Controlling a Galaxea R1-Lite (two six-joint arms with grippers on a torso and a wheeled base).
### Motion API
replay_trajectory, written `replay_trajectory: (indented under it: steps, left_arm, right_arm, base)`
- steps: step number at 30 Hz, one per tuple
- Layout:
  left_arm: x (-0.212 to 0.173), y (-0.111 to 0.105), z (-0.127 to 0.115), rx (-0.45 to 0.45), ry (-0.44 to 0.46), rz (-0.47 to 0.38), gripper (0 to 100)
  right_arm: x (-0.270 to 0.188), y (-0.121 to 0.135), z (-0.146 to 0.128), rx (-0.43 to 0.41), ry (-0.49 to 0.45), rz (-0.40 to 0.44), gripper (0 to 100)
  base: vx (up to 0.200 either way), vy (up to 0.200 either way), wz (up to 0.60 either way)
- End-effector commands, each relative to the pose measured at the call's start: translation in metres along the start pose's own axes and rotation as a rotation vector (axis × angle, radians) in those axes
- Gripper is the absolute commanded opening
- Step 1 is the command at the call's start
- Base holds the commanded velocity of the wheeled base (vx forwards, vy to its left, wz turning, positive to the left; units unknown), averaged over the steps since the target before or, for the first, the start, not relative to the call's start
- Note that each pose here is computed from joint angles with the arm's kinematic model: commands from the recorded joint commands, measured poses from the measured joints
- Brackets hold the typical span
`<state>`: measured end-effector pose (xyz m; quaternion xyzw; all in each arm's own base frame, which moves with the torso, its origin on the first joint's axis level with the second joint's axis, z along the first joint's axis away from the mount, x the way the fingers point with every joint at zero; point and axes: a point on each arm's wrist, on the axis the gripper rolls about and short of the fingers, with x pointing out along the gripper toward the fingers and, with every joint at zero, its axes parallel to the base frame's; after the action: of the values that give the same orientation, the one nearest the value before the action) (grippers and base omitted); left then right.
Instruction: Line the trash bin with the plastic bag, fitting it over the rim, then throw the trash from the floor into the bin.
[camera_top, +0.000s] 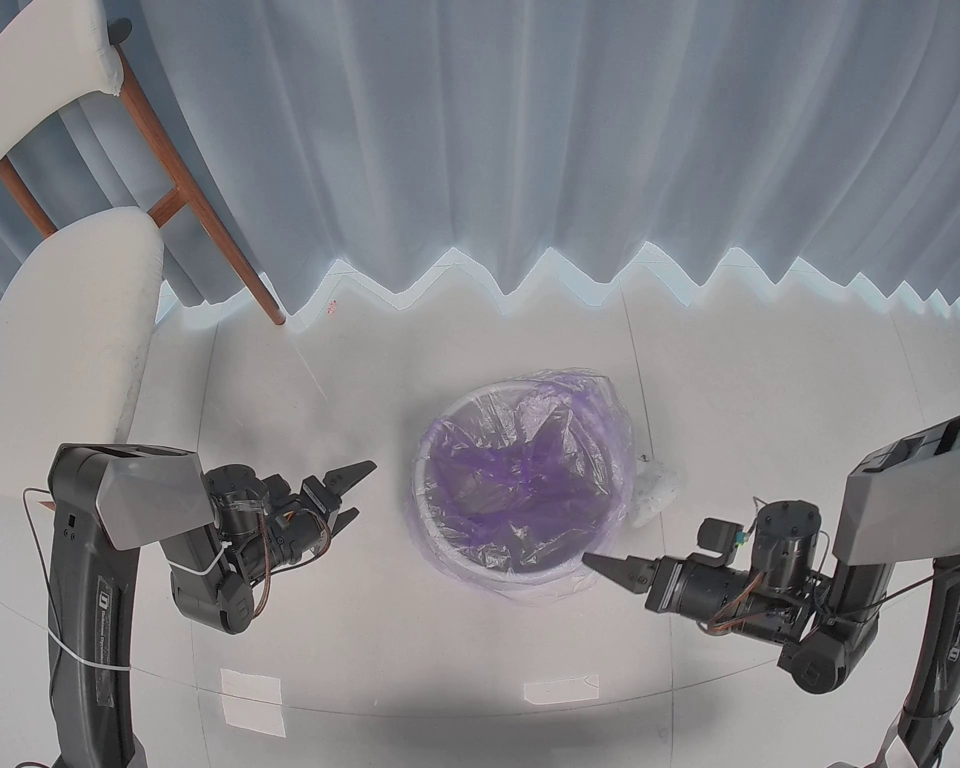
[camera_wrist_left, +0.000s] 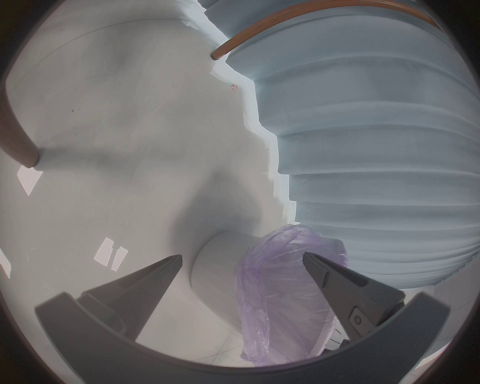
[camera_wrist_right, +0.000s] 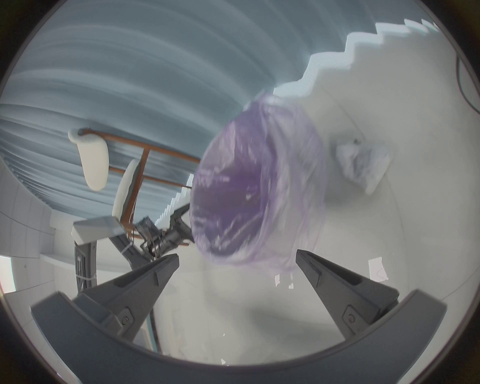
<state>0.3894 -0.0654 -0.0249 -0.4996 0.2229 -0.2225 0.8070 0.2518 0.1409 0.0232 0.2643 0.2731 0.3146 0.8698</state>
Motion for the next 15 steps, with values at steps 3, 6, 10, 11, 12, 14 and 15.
replay_trajectory:
  steps: [3,6,10,11,12,14,15]
  left_arm:
    - [0.003,0.01,-0.002,-0.006,0.004,0.011,100]
    - [0.003,0.01,-0.001,-0.005,0.006,0.008,100]
    - [0.004,0.01,-0.001,-0.004,0.005,0.007,100]
    - [0.004,0.01,-0.001,-0.005,0.006,0.008,100]
    - [0.004,0.01,-0.001,-0.005,0.006,0.008,100]
    - [0.004,0.01,-0.002,-0.003,0.007,0.007,100]
    - [0.004,0.01,-0.002,0.0,0.002,0.01,100]
  right_arm:
    - [0.015,-0.051,0.069,0.018,-0.269,-0.265,100]
    - [0.021,-0.05,0.082,0.021,-0.283,-0.291,100]
    - [0.034,-0.052,0.104,0.039,-0.271,-0.334,100]
    - [0.037,-0.054,0.108,0.044,-0.265,-0.352,100]
    - [0.041,-0.055,0.113,0.05,-0.258,-0.374,100]
    - [0.052,-0.059,0.116,0.043,-0.234,-0.422,100]
    - [0.057,-0.061,0.117,0.022,-0.226,-0.44,100]
  base:
    - [-0.2,-0.2,0.0]
    - [-0.2,-0.2,0.0]
    - [-0.2,-0.2,0.0]
    - [-0.2,-0.2,0.0]
    - [-0.2,-0.2,0.0]
    - [-0.2,-0.2,0.0]
    - [-0.2,-0.2,0.0]
